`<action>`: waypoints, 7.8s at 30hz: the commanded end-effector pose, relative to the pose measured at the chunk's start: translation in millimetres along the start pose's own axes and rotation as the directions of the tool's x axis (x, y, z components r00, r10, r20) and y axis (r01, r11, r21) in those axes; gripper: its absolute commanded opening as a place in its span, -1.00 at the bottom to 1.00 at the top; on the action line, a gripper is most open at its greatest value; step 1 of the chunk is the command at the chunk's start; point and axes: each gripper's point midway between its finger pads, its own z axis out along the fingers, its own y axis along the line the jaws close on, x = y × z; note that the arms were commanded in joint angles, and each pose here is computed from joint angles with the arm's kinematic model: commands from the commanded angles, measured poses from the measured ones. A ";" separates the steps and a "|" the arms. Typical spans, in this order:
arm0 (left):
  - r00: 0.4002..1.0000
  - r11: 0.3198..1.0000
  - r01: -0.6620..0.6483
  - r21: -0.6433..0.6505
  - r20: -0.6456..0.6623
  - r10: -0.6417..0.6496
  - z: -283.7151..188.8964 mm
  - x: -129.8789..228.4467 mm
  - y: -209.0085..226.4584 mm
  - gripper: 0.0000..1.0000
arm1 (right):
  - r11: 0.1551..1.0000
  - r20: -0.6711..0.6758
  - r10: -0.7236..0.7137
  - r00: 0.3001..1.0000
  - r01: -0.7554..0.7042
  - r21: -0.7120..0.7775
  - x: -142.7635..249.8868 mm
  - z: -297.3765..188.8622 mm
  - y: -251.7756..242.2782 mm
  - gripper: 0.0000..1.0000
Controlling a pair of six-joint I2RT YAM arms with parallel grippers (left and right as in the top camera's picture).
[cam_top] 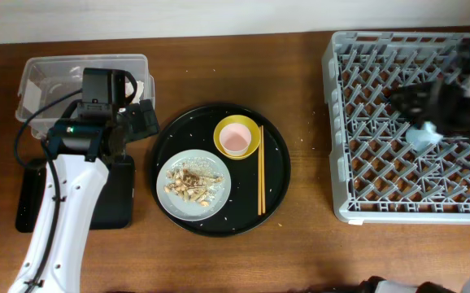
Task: Sort waste into correct bins and load items into the dishwasher rack
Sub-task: 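Reach the right gripper back to the pink cup in the yellow cup, then lift the pink cup and set it in the rack beside the blue cup, then reach the right gripper to the yellow cup and grasp it, then carry the yellow cup to the rack and place it, then lower the left gripper and grasp the plate of food scraps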
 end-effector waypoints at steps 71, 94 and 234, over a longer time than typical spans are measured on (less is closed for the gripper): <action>1.000 1.000 -0.007 -0.006 0.013 0.007 -3.3 -1.9 2.8 0.99 | 0.966 0.306 0.254 0.917 -0.256 -0.034 -44.1 -19.9 -343.8 -0.91; 1.000 1.000 -0.007 -0.006 0.013 0.007 -3.3 -1.9 2.8 0.99 | 0.733 0.484 0.538 0.690 -0.666 0.134 18.5 -127.1 -358.4 -0.21; 0.940 0.875 -0.199 0.442 -0.167 0.298 -37.6 117.0 -168.4 0.99 | 0.805 -0.124 0.176 0.977 -0.071 0.589 6.9 4.4 -68.9 0.97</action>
